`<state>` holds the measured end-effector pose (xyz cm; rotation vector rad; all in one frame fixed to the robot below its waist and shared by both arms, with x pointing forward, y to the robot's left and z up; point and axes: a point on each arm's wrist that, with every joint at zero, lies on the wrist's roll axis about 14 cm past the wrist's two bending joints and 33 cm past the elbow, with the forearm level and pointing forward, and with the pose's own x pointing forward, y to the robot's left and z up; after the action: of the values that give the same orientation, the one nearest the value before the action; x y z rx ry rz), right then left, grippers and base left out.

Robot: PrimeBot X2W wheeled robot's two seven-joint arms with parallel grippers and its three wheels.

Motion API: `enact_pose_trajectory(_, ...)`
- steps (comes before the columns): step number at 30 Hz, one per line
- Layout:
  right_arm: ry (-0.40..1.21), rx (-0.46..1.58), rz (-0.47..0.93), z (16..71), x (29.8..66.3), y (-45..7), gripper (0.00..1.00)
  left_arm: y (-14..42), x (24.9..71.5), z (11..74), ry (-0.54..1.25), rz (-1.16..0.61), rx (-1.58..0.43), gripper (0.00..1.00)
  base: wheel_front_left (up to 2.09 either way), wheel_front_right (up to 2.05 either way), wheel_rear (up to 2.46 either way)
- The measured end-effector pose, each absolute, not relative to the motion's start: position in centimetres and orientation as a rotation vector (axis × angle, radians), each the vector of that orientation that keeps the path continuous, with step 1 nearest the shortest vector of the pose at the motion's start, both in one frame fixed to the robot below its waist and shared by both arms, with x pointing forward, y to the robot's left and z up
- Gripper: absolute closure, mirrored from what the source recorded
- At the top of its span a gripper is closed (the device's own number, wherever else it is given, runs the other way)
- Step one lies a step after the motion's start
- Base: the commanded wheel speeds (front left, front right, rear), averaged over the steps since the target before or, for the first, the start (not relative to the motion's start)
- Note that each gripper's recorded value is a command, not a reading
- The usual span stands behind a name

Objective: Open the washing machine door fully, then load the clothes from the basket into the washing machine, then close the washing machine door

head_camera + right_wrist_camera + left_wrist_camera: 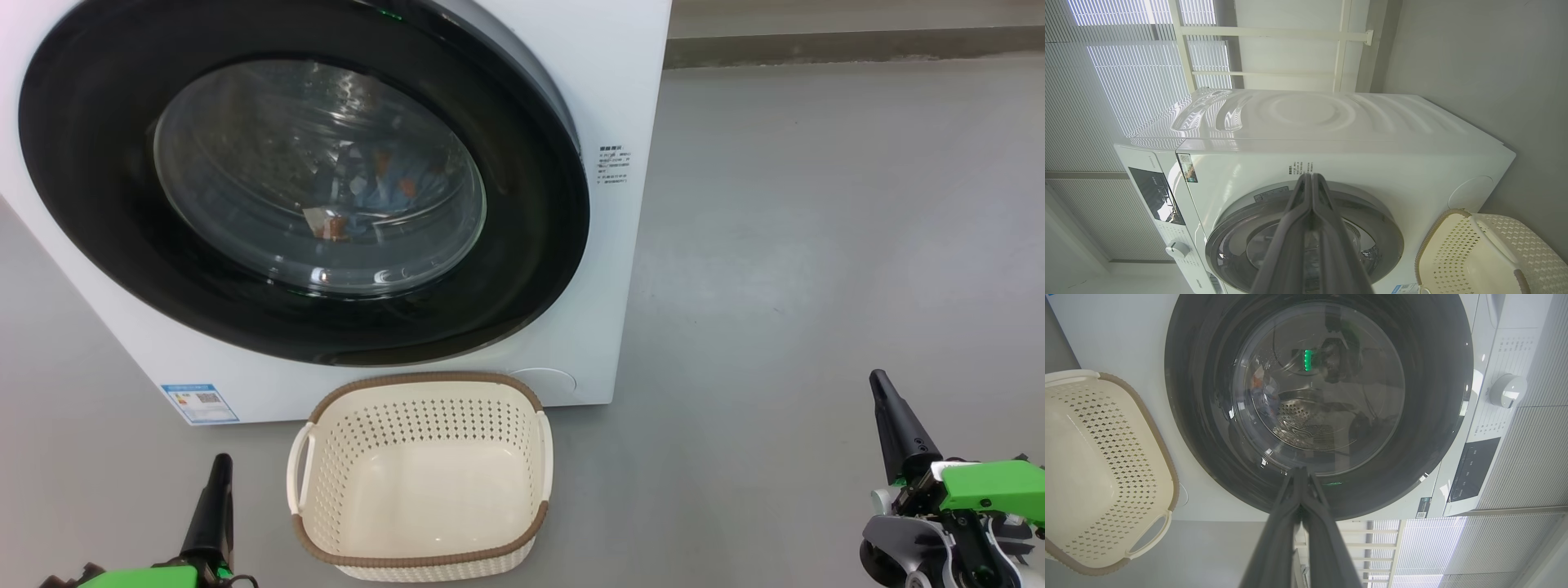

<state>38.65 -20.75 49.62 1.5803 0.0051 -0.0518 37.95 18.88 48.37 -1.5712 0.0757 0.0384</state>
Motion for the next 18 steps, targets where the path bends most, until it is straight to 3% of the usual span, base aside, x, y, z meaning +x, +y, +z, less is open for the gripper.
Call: enact_pose_trajectory(18,0.003,1.582,-0.054,49.61,38.64,-20.79,1.0,18.88,37.95,48.37,0.076,0.038,-1.571,1.0,0.0,0.0,0.0)
